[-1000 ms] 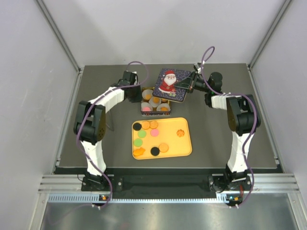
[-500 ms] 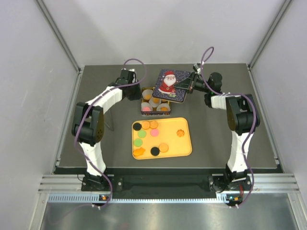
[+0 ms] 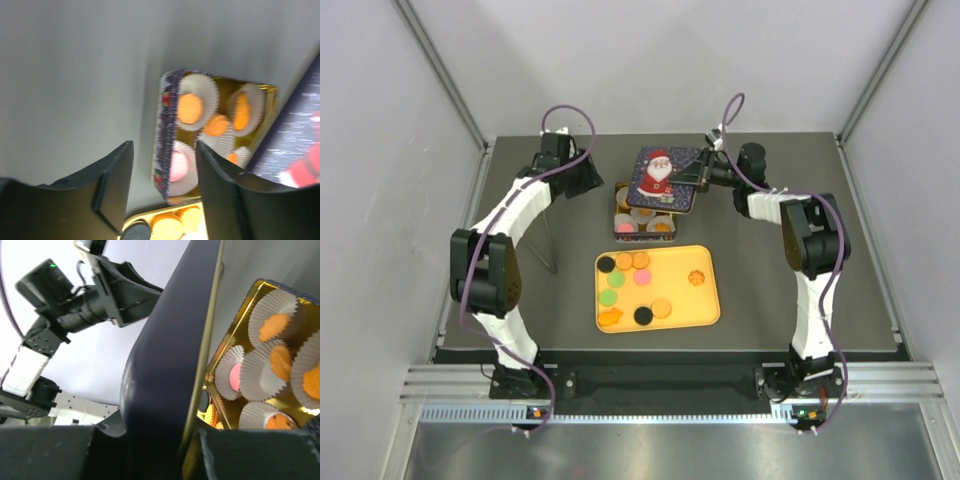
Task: Pack the cookies
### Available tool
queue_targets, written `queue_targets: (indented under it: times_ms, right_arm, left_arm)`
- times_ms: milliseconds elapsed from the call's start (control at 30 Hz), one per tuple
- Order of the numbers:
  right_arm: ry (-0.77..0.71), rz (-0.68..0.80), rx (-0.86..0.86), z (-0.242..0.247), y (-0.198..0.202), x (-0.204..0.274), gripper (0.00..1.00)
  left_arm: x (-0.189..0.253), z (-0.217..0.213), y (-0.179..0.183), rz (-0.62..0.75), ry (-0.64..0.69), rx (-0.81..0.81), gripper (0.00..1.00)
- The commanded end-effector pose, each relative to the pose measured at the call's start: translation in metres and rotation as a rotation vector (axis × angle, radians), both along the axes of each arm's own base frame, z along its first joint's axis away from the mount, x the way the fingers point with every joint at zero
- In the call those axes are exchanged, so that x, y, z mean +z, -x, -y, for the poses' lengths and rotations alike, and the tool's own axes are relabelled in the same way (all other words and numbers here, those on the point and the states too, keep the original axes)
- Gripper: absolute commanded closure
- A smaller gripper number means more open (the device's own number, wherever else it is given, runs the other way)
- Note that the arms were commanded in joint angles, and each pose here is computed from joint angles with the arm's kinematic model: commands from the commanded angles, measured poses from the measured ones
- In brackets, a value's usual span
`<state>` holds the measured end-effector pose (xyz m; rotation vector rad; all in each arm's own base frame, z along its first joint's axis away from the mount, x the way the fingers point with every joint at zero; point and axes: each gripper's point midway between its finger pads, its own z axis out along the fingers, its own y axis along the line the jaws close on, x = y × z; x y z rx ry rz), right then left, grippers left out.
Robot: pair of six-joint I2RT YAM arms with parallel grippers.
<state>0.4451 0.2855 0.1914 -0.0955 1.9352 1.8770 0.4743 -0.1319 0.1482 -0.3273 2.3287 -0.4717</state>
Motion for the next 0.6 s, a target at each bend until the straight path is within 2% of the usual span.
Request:
queue_targets:
  times_ms: [0,233,567]
  right_arm:
    - [0.016,0.075,0.048,-0.025,0.002,0.005,0.98]
    - [0.046,0.049,0.110,-0.056,0.005,-0.012,0.98]
    - [0.051,0.016,0.138,-0.063,0.003,-0.029,0.97]
  left_arm:
    - [0.036,0.012,-0.002,0.095,0.083,-0.027,0.38]
    - [0.020,0.035,0.002,0.061,0.179,-0.124,0.33]
    - [-0.016,0.052,0.007,0.003,0.258,-0.201,0.29]
